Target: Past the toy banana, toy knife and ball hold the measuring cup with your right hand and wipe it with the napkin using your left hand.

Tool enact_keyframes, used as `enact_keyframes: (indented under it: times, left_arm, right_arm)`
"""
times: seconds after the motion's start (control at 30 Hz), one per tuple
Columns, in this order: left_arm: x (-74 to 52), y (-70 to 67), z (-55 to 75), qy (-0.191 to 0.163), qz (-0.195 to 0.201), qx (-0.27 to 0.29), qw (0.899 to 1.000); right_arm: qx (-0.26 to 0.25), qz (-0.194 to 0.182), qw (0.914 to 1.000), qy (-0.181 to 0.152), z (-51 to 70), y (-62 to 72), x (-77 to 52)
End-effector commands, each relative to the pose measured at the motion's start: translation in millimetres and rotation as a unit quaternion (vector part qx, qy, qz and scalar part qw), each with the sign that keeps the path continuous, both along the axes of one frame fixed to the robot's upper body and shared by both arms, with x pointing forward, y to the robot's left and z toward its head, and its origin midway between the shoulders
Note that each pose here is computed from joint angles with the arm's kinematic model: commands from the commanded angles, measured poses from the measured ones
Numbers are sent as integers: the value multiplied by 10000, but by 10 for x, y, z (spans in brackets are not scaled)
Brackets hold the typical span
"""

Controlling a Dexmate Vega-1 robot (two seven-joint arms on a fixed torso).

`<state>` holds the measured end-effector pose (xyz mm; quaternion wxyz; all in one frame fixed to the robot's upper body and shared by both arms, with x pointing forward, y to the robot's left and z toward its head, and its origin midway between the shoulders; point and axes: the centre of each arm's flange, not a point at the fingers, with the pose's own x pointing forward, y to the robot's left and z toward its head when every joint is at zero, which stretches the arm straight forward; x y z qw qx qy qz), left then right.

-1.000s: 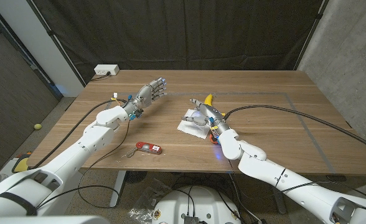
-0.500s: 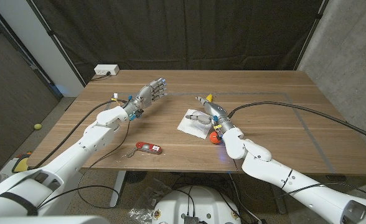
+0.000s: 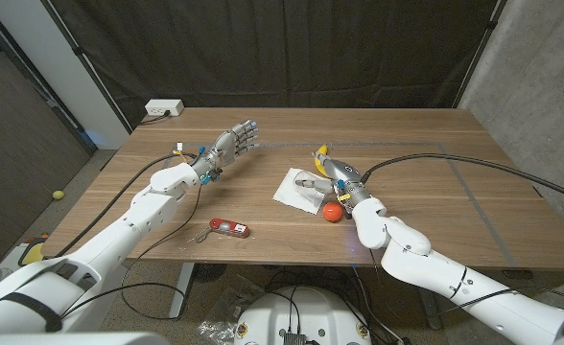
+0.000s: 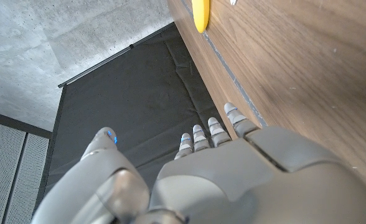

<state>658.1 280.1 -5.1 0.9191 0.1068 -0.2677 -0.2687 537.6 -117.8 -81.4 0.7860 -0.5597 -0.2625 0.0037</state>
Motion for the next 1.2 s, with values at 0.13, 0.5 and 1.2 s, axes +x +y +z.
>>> enact_keyframes:
  times: [0.13, 0.5, 1.2]
  left_arm:
    - [19, -14, 19, -17, -40, 12, 10000]
    - [23, -30, 29, -16, -49, 27, 10000]
    - [13, -28, 29, 49, -21, 67, 10000]
  right_arm:
    - [-434, -733, 9951, 505, -100, -106, -147]
    - [-666, -1188, 9867, 887, -113, -205, -130]
    - [-30, -292, 9992, -272, -217, -230, -198]
